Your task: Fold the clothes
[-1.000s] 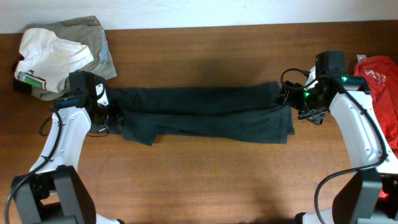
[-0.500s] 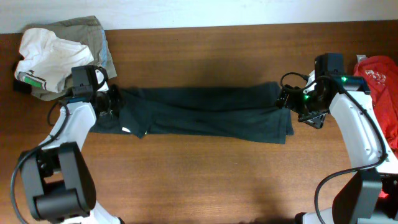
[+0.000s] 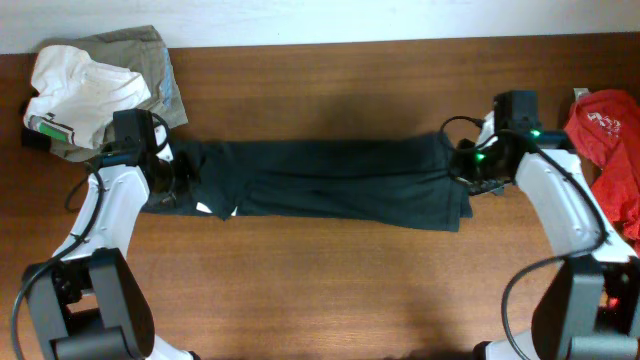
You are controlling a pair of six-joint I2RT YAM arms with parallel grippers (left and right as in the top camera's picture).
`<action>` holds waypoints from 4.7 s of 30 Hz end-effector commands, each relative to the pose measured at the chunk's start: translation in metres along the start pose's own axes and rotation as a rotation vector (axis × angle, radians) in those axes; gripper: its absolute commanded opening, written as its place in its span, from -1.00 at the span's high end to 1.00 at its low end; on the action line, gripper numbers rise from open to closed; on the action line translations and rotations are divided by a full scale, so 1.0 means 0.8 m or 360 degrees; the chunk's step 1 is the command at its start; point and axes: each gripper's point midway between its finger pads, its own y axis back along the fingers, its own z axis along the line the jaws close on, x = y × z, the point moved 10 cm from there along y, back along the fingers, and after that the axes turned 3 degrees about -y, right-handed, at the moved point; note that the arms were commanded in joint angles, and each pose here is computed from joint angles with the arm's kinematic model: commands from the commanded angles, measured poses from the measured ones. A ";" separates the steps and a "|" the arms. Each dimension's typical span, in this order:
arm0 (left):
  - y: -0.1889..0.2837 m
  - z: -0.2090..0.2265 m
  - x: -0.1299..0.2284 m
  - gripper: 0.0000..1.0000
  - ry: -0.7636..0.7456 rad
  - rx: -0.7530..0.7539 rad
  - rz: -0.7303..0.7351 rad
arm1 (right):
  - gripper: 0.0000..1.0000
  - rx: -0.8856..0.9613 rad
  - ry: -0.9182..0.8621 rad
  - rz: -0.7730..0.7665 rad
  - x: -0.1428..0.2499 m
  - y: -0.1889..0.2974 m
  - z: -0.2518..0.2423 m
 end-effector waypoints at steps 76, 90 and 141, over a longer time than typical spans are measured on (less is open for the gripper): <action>-0.100 0.017 0.014 -0.74 0.0118 -0.0038 0.0262 | -0.89 -0.0582 0.0334 0.0784 0.226 -0.165 0.296; -0.100 0.018 0.014 -0.74 0.0119 -0.0040 0.0262 | 0.63 -0.0634 0.0325 0.0616 0.212 -0.192 0.304; -0.109 0.036 0.021 0.93 0.0075 -0.0100 0.0391 | 0.92 0.0285 0.0248 0.0742 0.044 -0.149 0.063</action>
